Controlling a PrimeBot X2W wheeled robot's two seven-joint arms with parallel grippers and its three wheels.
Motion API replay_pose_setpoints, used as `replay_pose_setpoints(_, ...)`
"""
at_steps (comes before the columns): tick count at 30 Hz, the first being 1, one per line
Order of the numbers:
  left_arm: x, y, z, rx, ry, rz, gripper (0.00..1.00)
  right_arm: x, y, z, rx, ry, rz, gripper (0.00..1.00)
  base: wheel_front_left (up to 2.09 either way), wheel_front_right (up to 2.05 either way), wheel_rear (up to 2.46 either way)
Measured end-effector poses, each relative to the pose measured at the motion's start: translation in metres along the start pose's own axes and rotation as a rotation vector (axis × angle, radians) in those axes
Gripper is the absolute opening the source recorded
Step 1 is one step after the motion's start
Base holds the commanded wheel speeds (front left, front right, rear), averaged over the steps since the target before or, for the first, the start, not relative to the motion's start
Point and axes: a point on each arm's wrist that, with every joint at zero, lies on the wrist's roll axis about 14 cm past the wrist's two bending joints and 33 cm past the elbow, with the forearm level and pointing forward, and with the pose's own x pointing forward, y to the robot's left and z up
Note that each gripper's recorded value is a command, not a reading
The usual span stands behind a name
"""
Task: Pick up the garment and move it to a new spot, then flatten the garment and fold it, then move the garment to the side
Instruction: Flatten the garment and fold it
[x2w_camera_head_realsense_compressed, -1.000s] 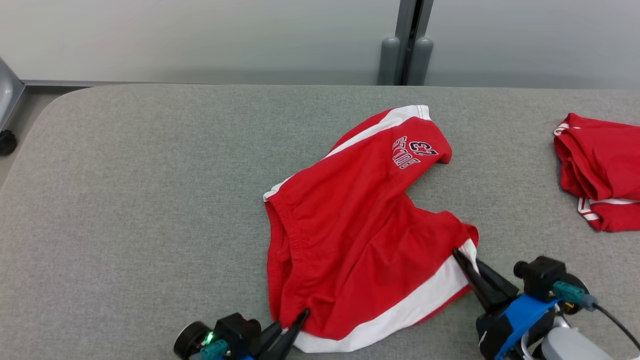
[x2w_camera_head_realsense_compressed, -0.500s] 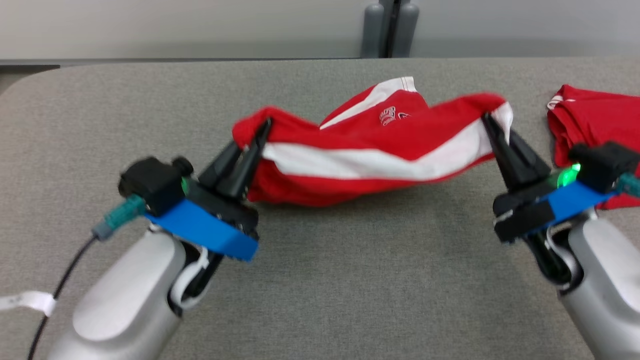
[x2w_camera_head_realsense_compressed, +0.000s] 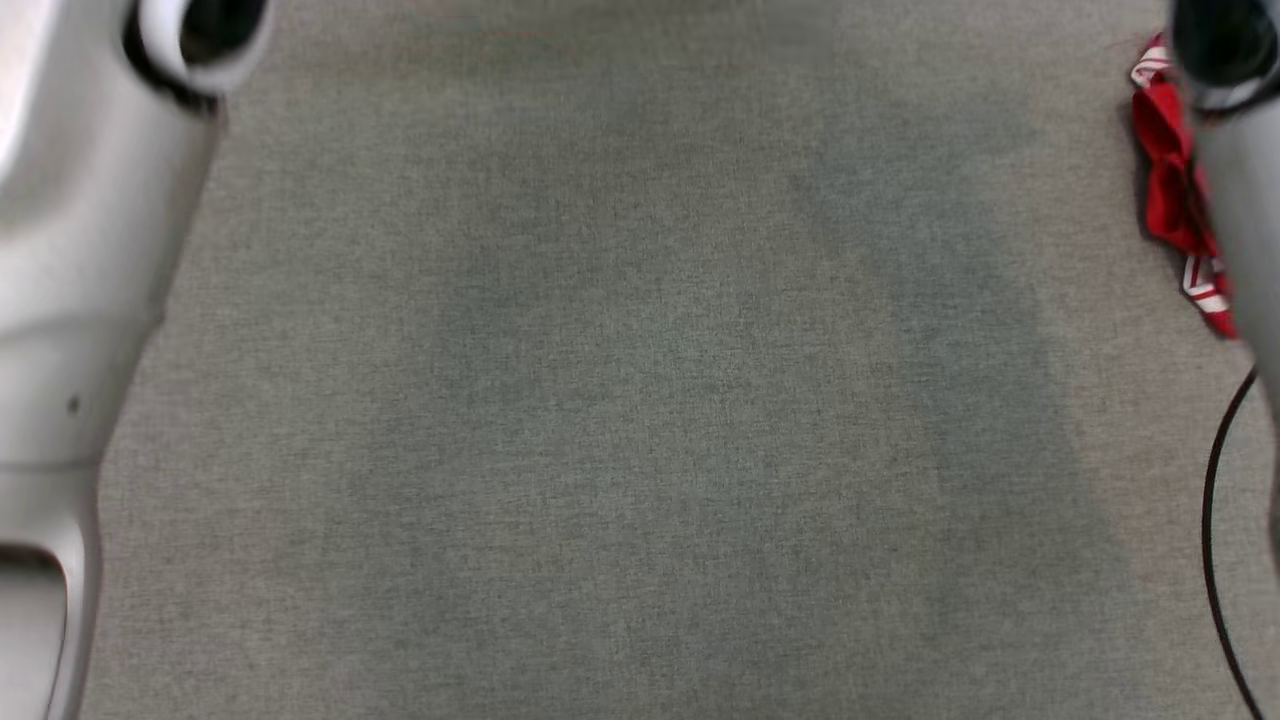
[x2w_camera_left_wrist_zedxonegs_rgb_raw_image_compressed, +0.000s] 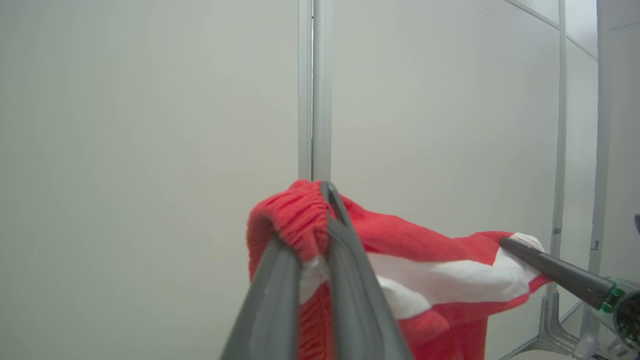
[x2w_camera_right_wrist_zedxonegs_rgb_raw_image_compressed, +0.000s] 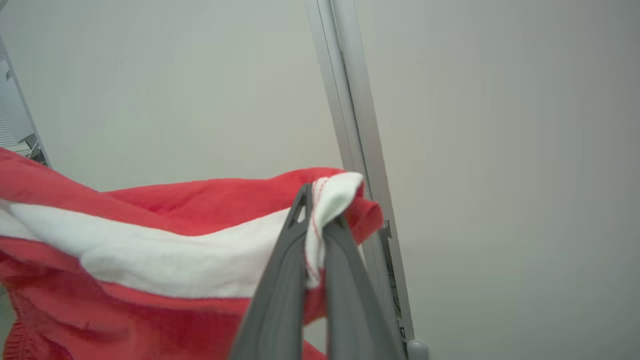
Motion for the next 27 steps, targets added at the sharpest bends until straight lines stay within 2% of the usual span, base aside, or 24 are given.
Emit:
replay_pose_setpoints(6,0.041,-0.006,0.034,0.044,-0.079,-0.046,0.0,0.033,-0.01,0.044,0.025,-0.113,-0.038,0.0,0.0,0.0,0.0)
replay_pose_setpoints(10,0.046,-0.011,0.033,0.039,-0.076,-0.061,0.0,0.037,-0.011,0.041,0.022,-0.106,-0.044,0.0,0.0,0.0,0.0)
replay_pose_setpoints(13,0.038,-0.011,0.014,0.016,-0.04,-0.059,0.0,0.032,-0.008,0.017,0.015,-0.054,-0.033,0.0,0.0,0.0,0.0)
replay_pose_setpoints(16,0.016,-0.004,-0.019,-0.038,0.02,-0.023,0.0,0.015,-0.011,-0.025,0.035,0.03,-0.043,0.0,0.0,0.0,0.0)
replay_pose_setpoints(21,-0.041,0.003,-0.071,-0.124,0.116,0.068,0.0,-0.032,-0.012,-0.085,0.076,0.168,-0.057,0.0,0.0,0.0,0.0)
replay_pose_setpoints(27,-0.124,-0.021,-0.112,-0.185,0.24,0.138,0.0,-0.103,-0.002,-0.13,0.125,0.299,-0.062,0.0,0.0,0.0,0.0)
